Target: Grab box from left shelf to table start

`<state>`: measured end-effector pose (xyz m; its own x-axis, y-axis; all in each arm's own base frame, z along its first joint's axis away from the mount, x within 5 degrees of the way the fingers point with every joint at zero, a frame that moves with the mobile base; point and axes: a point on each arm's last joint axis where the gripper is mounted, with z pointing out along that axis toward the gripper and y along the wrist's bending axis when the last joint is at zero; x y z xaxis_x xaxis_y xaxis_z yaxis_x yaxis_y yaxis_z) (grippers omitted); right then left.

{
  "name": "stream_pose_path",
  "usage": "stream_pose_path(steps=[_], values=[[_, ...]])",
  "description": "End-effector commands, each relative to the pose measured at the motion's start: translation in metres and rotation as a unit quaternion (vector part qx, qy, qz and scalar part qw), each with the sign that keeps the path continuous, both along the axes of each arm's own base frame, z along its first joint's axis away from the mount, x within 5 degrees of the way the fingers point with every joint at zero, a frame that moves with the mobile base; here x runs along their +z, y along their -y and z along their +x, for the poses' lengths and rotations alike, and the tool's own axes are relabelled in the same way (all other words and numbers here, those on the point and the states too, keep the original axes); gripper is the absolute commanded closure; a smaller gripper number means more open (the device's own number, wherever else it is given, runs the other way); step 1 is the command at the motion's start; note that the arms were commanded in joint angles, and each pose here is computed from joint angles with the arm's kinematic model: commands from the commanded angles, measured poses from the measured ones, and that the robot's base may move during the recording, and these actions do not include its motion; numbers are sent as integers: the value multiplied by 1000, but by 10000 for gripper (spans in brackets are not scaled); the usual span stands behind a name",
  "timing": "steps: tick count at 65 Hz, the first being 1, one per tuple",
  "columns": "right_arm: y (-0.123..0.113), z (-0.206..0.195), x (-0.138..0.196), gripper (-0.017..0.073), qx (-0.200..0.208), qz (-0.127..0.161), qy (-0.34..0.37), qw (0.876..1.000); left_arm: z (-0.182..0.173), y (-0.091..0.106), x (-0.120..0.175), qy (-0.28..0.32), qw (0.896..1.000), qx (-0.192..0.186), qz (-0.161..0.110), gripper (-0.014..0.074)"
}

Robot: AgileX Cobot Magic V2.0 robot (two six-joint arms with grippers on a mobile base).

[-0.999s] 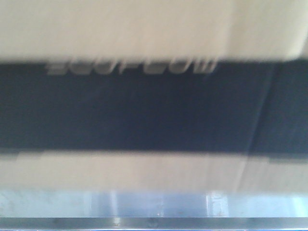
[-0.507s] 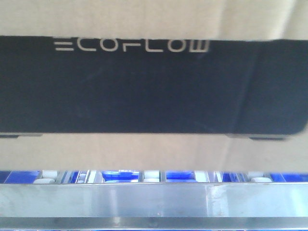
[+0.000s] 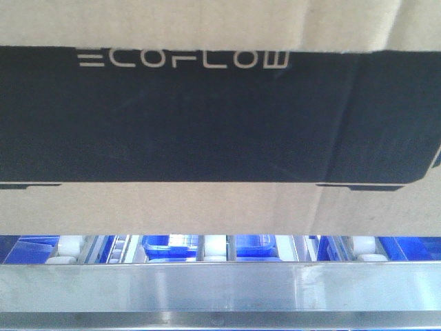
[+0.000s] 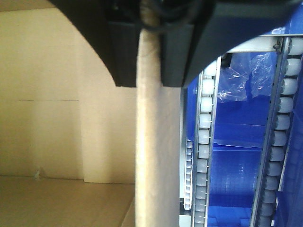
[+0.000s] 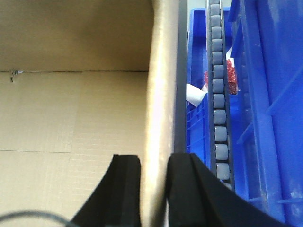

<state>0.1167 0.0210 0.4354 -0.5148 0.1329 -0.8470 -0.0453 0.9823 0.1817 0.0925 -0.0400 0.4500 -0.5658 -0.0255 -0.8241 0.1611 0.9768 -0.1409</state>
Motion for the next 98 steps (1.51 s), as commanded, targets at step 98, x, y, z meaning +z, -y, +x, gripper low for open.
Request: stream_pose_path(steps=[98], values=[[10, 1, 18, 493, -28, -44, 72, 996, -1, -13, 22, 84, 996, 22, -6, 696]])
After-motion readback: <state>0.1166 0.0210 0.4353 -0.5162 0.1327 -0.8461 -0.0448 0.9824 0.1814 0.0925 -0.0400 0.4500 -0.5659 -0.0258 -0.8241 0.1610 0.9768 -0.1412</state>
